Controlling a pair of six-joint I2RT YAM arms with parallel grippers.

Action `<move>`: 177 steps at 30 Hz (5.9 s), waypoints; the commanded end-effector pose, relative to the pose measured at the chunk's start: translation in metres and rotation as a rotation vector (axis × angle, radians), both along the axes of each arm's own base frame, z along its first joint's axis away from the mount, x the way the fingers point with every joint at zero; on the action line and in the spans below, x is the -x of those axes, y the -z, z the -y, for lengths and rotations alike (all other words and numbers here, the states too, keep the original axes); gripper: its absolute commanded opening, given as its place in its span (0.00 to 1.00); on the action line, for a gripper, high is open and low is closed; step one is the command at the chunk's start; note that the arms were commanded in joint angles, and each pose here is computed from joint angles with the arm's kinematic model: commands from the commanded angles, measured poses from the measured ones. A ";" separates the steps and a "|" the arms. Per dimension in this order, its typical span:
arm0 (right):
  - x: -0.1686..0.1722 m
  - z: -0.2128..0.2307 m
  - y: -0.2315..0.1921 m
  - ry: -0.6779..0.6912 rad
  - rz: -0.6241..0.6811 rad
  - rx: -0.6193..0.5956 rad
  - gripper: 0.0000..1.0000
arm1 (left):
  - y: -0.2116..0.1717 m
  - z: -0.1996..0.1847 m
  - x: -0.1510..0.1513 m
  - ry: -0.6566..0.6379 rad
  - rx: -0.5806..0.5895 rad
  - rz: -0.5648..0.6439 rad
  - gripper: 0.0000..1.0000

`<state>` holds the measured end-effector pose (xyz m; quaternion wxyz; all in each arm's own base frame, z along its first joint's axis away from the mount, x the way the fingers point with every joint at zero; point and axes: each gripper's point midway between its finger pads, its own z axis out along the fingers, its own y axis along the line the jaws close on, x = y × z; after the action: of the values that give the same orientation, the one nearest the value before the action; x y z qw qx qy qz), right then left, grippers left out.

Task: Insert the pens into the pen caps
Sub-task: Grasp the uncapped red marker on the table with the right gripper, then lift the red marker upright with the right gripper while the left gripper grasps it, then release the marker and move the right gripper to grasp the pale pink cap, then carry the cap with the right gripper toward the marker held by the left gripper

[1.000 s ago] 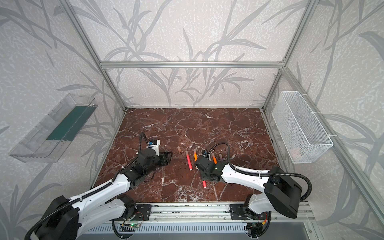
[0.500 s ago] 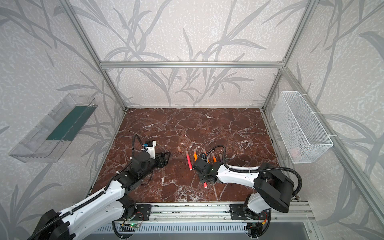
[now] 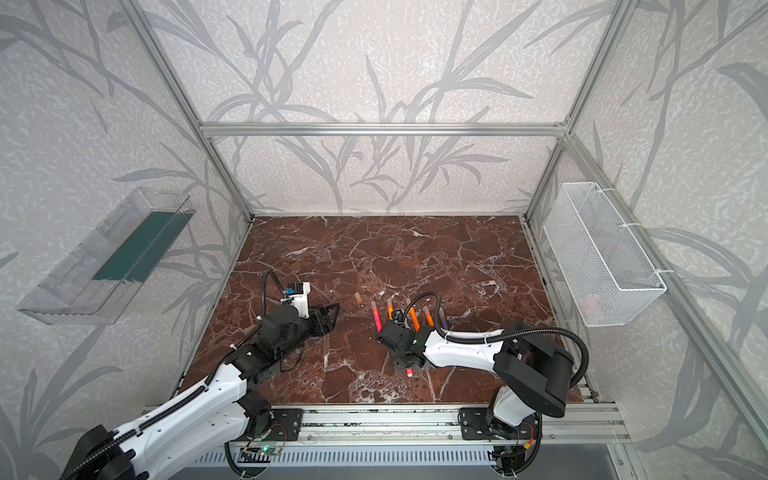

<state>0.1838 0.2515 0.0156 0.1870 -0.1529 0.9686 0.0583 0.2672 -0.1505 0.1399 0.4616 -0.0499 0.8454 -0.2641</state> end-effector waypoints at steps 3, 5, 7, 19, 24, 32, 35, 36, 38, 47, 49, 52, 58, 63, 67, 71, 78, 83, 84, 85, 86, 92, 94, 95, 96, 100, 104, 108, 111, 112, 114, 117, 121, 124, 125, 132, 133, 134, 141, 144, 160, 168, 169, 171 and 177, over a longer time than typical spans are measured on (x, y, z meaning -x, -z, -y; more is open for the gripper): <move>0.000 0.000 0.001 0.018 0.001 0.009 0.22 | 0.005 -0.007 0.003 -0.023 -0.006 -0.008 0.70; 0.000 0.002 -0.001 0.025 0.008 0.005 0.17 | 0.004 -0.005 0.004 -0.011 -0.002 -0.005 0.70; -0.001 0.004 -0.005 0.039 0.025 -0.005 0.15 | 0.002 -0.002 0.006 0.013 0.005 -0.001 0.70; -0.022 0.013 -0.104 0.132 0.299 -0.294 0.09 | -0.027 0.061 0.027 0.308 0.118 0.094 0.70; -0.025 0.002 -0.148 0.135 0.411 -0.570 0.06 | -0.040 0.104 0.049 0.467 0.132 0.162 0.69; -0.027 -0.019 -0.172 0.129 0.466 -0.802 0.03 | -0.046 0.149 0.069 0.620 0.187 0.210 0.69; -0.026 -0.028 -0.176 0.118 0.473 -0.833 0.02 | -0.043 0.158 0.069 0.629 0.186 0.202 0.69; -0.026 -0.031 -0.178 0.113 0.477 -0.839 0.02 | -0.041 0.160 0.069 0.633 0.185 0.198 0.68; -0.024 -0.036 -0.181 0.103 0.481 -0.844 0.02 | -0.041 0.165 0.068 0.638 0.182 0.195 0.68; -0.017 -0.053 -0.183 0.080 0.481 -0.867 0.01 | -0.036 0.168 0.063 0.618 0.152 0.193 0.39; -0.015 -0.055 -0.183 0.079 0.479 -0.871 0.01 | -0.034 0.166 0.061 0.600 0.141 0.191 0.31; -0.011 -0.059 -0.181 0.076 0.473 -0.880 0.01 | -0.034 0.165 0.059 0.589 0.137 0.192 0.19; -0.009 -0.065 -0.179 0.066 0.462 -0.874 0.03 | -0.032 0.167 0.059 0.601 0.131 0.190 0.04; -0.014 -0.061 -0.182 0.087 0.490 -0.848 0.15 | -0.030 0.171 0.065 0.640 0.132 0.183 0.01; -0.019 -0.056 -0.187 0.110 0.524 -0.835 0.27 | -0.029 0.175 0.071 0.684 0.124 0.182 0.00; -0.026 -0.049 -0.189 0.151 0.562 -0.822 0.29 | -0.029 0.180 0.080 0.733 0.110 0.191 0.00; -0.032 -0.046 -0.188 0.188 0.586 -0.806 0.27 | -0.026 0.185 0.090 0.780 0.069 0.201 0.00; -0.033 -0.043 -0.187 0.208 0.582 -0.811 0.13 | -0.023 0.185 0.092 0.782 0.051 0.207 0.00; -0.032 -0.042 -0.186 0.212 0.577 -0.815 0.10 | -0.024 0.185 0.092 0.782 0.050 0.210 0.00; -0.031 -0.041 -0.185 0.216 0.569 -0.824 0.08 | -0.024 0.184 0.091 0.776 0.048 0.213 0.01; -0.030 -0.041 -0.184 0.223 0.559 -0.841 0.06 | -0.024 0.184 0.091 0.770 0.046 0.215 0.04; -0.024 -0.051 -0.176 0.247 0.488 -0.965 0.00 | -0.023 0.183 0.085 0.738 0.049 0.237 0.20; -0.023 -0.057 -0.175 0.244 0.477 -0.995 0.00 | -0.022 0.184 0.085 0.737 0.049 0.236 0.24; -0.023 -0.059 -0.174 0.246 0.473 -1.008 0.00 | -0.021 0.185 0.084 0.736 0.047 0.238 0.25; -0.023 -0.061 -0.175 0.246 0.473 -1.015 0.00 | -0.021 0.185 0.083 0.734 0.046 0.236 0.26; -0.024 -0.066 -0.174 0.253 0.468 -1.029 0.00 | -0.017 0.184 0.081 0.718 0.037 0.237 0.27; -0.026 -0.065 -0.170 0.272 0.466 -1.016 0.00 | -0.019 0.176 0.076 0.672 0.035 0.253 0.15; -0.028 -0.062 -0.167 0.286 0.474 -1.002 0.00 | -0.022 0.170 0.076 0.652 0.026 0.254 0.05; -0.030 -0.060 -0.170 0.286 0.498 -0.975 0.14 | -0.021 0.162 0.072 0.608 0.012 0.244 0.00; -0.031 -0.059 -0.171 0.286 0.511 -0.957 0.22 | -0.019 0.157 0.069 0.586 -0.001 0.237 0.00; -0.034 -0.056 -0.173 0.291 0.530 -0.913 0.33 | -0.015 0.146 0.064 0.544 -0.031 0.215 0.00; -0.040 -0.049 -0.175 0.298 0.573 -0.835 0.43 | -0.010 0.118 0.054 0.447 -0.063 0.166 0.00; -0.050 -0.040 -0.174 0.321 0.621 -0.725 0.47 | 0.002 0.060 0.032 0.270 -0.054 0.074 0.00; -0.061 -0.047 -0.171 0.303 0.626 -0.645 0.47 | 0.010 0.014 0.018 0.104 -0.022 0.016 0.00; -0.065 -0.052 -0.168 0.286 0.627 -0.609 0.47 | 0.014 0.001 0.015 0.056 -0.007 0.002 0.00; -0.111 -0.111 -0.133 0.115 0.479 -0.346 0.49 | 0.034 -0.018 0.008 -0.013 0.039 -0.084 0.00; -0.117 -0.118 -0.119 0.092 0.441 -0.304 0.49 | 0.035 -0.017 0.008 -0.009 0.044 -0.088 0.00; -0.124 -0.124 -0.110 0.090 0.414 -0.274 0.50 | 0.035 -0.016 0.008 -0.003 0.048 -0.088 0.00; -0.160 -0.147 -0.056 0.005 0.257 -0.100 0.48 | 0.036 -0.021 0.009 -0.019 0.030 -0.084 0.00; -0.164 -0.153 -0.038 -0.010 0.194 -0.051 0.46 | 0.034 -0.023 0.009 -0.029 0.023 -0.078 0.00; -0.182 -0.144 0.009 -0.013 0.174 0.106 0.40 | 0.028 -0.019 0.008 -0.008 0.030 -0.061 0.00; -0.183 -0.141 0.017 0.008 0.153 0.113 0.30 | 0.025 -0.017 0.008 -0.001 0.040 -0.059 0.00; -0.183 -0.140 0.018 0.011 0.151 0.112 0.27 | 0.025 -0.017 0.008 0.000 0.041 -0.060 0.00; -0.182 -0.139 0.018 0.015 0.146 0.112 0.23 | 0.024 -0.017 0.008 0.001 0.043 -0.058 0.00; -0.182 -0.136 0.018 0.028 0.140 0.092 0.16 | 0.022 -0.012 0.009 0.030 0.052 -0.048 0.00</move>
<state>0.3729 0.4084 0.0213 0.2815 -0.1543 0.9467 0.0276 0.2564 -0.1348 0.1097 0.4275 -0.0621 0.8576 -0.2791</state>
